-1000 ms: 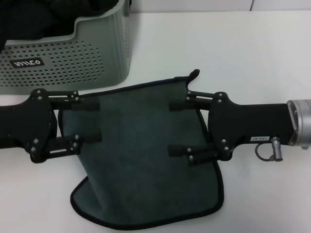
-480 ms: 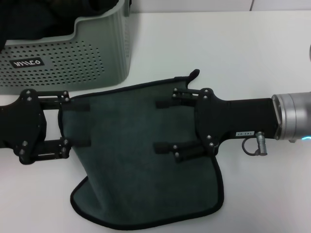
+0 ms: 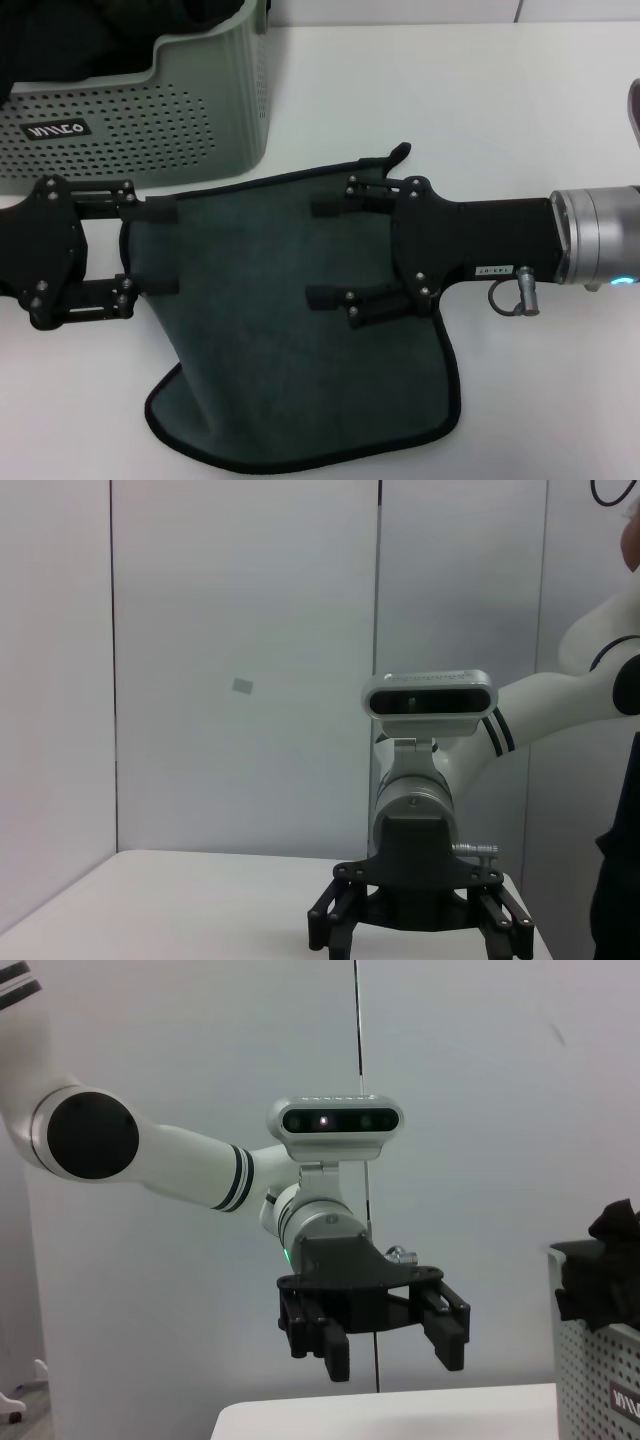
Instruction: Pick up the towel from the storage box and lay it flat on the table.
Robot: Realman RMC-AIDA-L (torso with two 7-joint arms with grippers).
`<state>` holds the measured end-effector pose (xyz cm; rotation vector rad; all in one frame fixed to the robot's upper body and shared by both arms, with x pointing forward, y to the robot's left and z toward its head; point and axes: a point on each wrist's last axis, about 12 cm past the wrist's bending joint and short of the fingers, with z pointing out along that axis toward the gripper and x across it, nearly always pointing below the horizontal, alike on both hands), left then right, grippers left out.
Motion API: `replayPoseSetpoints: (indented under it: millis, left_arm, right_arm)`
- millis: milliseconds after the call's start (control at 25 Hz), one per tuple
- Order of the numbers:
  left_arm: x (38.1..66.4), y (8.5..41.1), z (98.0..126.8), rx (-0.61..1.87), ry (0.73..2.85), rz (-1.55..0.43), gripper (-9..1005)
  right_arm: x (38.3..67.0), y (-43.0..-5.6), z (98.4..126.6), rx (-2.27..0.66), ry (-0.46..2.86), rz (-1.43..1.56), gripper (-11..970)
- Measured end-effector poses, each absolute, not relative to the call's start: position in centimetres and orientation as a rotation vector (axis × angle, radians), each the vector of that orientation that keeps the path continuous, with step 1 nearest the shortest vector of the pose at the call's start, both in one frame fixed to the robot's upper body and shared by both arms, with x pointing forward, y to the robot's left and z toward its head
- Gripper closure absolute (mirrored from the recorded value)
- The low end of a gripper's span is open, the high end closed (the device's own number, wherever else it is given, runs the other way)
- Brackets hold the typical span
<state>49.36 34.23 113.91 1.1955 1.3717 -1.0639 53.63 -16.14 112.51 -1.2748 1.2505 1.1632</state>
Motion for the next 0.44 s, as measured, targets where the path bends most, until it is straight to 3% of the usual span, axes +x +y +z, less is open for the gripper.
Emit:
replayPoseSetpoints:
  millis: [440]
  left_arm:
    - [49.38,34.62,114.06,1.191,1.38,-1.051,393]
  right_arm:
    - [53.56,-16.01,112.36,-1.281,1.254,1.161,90]
